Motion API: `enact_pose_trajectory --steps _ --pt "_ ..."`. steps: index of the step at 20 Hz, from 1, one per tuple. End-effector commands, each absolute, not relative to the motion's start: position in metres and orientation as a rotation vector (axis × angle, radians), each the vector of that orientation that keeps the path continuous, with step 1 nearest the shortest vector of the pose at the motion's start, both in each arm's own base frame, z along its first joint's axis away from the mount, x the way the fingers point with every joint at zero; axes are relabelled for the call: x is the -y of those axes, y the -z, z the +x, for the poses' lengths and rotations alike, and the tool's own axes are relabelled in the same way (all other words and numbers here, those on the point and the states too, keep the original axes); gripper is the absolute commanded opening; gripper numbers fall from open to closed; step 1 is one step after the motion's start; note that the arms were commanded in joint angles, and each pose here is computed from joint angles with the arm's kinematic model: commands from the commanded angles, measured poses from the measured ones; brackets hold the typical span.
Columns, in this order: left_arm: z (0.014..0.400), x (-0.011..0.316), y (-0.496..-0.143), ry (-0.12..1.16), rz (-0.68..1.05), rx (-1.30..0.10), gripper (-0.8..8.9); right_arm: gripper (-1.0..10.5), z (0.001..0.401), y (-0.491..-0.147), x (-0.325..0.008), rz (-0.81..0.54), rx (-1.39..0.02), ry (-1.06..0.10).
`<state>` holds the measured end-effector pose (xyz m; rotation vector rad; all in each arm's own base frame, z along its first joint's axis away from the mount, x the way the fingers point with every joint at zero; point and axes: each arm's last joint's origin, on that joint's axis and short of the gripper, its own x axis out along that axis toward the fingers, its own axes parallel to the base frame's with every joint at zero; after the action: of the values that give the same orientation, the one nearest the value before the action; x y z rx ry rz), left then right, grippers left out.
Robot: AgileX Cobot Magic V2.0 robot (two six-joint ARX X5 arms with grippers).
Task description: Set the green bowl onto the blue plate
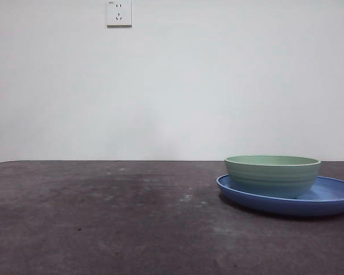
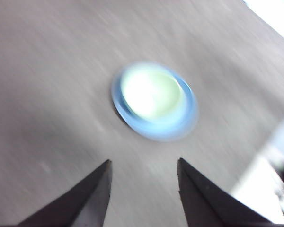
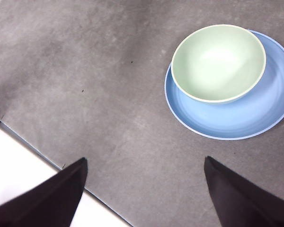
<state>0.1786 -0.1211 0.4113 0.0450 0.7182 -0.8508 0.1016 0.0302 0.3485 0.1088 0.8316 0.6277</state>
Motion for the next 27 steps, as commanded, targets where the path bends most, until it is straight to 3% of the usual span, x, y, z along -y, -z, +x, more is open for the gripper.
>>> enact_pose_trajectory --steps 1,8,18,27 --pt "0.171 0.119 -0.391 0.918 0.063 -0.752 2.26 4.0 0.102 -0.354 -0.03 0.108 -0.812 -0.627" --pt "0.154 0.114 -0.34 1.079 0.011 -0.82 2.25 4.0 0.102 -0.354 -0.03 0.109 -0.815 -0.627" --pt "0.156 0.116 -0.338 1.082 0.012 -0.803 2.25 4.0 0.102 -0.354 -0.03 0.128 -0.824 -0.611" --pt "0.156 0.116 -0.338 1.083 0.012 -0.797 2.25 3.9 0.114 -0.351 -0.023 0.094 -0.836 -0.27"
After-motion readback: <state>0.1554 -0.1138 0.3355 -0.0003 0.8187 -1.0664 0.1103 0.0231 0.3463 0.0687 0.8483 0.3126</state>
